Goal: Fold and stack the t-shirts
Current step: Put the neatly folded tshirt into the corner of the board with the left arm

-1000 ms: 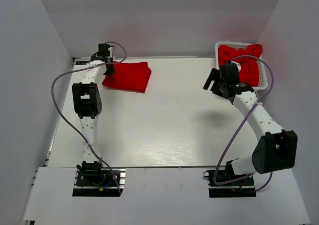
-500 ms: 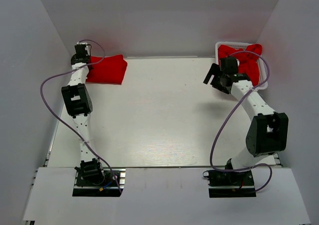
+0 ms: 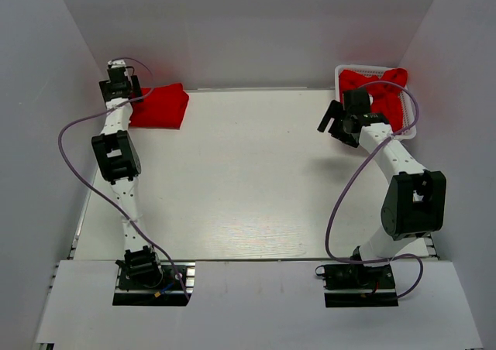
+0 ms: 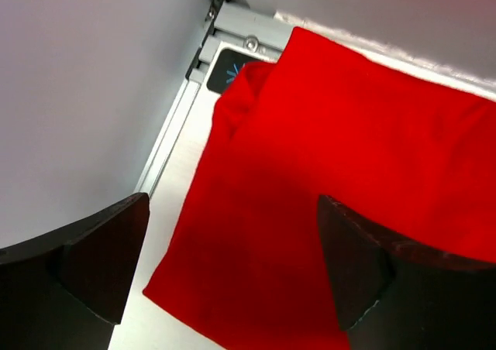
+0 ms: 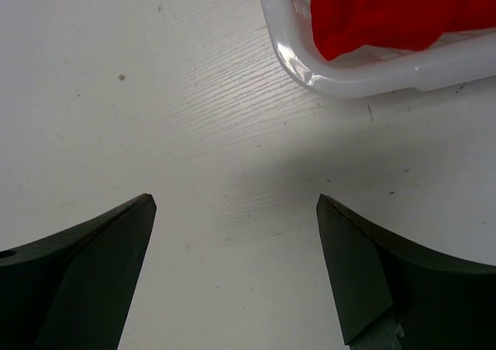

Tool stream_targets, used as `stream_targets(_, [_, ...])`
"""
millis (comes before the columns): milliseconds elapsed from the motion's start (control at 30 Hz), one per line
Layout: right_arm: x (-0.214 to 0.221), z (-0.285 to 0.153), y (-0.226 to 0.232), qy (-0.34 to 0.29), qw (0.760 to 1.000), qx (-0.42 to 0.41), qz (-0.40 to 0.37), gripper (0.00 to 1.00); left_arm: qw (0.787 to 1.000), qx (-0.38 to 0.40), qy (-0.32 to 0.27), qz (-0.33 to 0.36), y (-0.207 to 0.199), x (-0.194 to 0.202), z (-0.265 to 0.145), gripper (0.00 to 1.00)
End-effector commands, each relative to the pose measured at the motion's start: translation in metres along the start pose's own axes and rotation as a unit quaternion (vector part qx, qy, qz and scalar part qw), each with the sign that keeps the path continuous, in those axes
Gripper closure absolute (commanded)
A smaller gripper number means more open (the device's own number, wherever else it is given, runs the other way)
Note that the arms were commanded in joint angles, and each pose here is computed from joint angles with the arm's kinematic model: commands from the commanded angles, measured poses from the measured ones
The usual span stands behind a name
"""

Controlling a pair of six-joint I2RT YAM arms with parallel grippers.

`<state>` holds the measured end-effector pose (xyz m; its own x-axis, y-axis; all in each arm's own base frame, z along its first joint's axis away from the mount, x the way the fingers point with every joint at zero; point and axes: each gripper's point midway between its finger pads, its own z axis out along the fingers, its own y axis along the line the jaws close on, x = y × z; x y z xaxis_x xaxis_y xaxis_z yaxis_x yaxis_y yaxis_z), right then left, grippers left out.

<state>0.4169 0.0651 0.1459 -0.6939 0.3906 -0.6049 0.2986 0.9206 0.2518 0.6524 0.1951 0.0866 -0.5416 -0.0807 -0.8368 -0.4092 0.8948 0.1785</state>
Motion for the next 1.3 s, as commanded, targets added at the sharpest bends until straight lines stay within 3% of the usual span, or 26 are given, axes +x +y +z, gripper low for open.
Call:
stream_targets(0, [-0.024,-0.021,0.008,-0.035,0.999,-0.021,-0.004,0.1,0.995,0.002,-0.092,-0.028,0.017,-0.089,-0.05,0.0])
stream_targets(133, [-0.03,-0.03,0.005,-0.042,0.999,-0.017,-0.019,0.1,0.995,0.036,-0.081,-0.035,0.002,-0.097,-0.082,0.0])
stream_targets(167, [-0.029,-0.032,0.008,-0.042,0.999,-0.022,-0.019,0.1,0.996,0.06,-0.056,-0.033,-0.012,-0.083,-0.087,0.0])
stream_targets(233, [-0.029,-0.034,0.009,-0.046,0.998,-0.03,-0.019,0.1,0.988,0.138,-0.047,-0.054,-0.045,-0.089,-0.12,0.0])
stream_targets(300, [-0.025,-0.04,0.011,-0.053,0.997,-0.045,-0.016,0.1,0.986,0.154,-0.002,-0.062,-0.068,-0.064,-0.138,0.0])
stream_targets(400, [-0.01,-0.046,0.01,-0.044,0.997,-0.062,-0.018,0.1,0.983,0.167,0.017,-0.073,-0.115,-0.048,-0.195,0.0])
stream_targets(433, [-0.005,-0.047,0.011,-0.039,0.997,-0.069,-0.021,0.1,0.981,0.184,0.043,-0.047,-0.15,-0.012,-0.216,0.0])
stream_targets(533, [0.025,-0.05,0.005,-0.01,0.996,-0.086,-0.028,0.1,0.965,0.252,0.018,-0.072,-0.185,-0.012,-0.287,0.0])
stream_targets(567, [0.035,-0.052,0.003,-0.005,0.995,-0.091,-0.031,0.1,0.959,0.269,0.052,-0.068,-0.206,0.027,-0.307,0.0])
stream_targets(667, [0.056,-0.064,0.014,0.007,0.987,-0.154,-0.039,0.1,0.948,0.31,0.064,-0.033,-0.237,0.061,-0.362,0.0])
stream_targets(700, [0.078,-0.057,0.005,0.029,0.987,-0.151,-0.041,0.1,0.948,0.311,0.071,-0.017,-0.242,0.07,-0.374,0.0])
stream_targets(767, [0.077,-0.07,0.013,0.005,0.982,-0.184,-0.046,0.1,0.949,0.296,0.103,0.023,-0.246,0.097,-0.395,0.0])
stream_targets(867, [0.092,-0.071,0.006,0.011,0.981,-0.187,-0.047,0.1,0.935,0.324,0.14,0.04,-0.259,0.145,-0.425,0.0])
stream_targets(967, [0.098,-0.074,0.003,0.011,0.981,-0.189,-0.047,0.1,0.929,0.35,0.117,0.018,-0.257,0.144,-0.446,0.0])
stream_targets(1267, [0.104,-0.079,0.007,0.005,0.976,-0.214,-0.039,0.1,0.947,0.316,0.058,0.029,-0.241,0.114,-0.466,0.0])
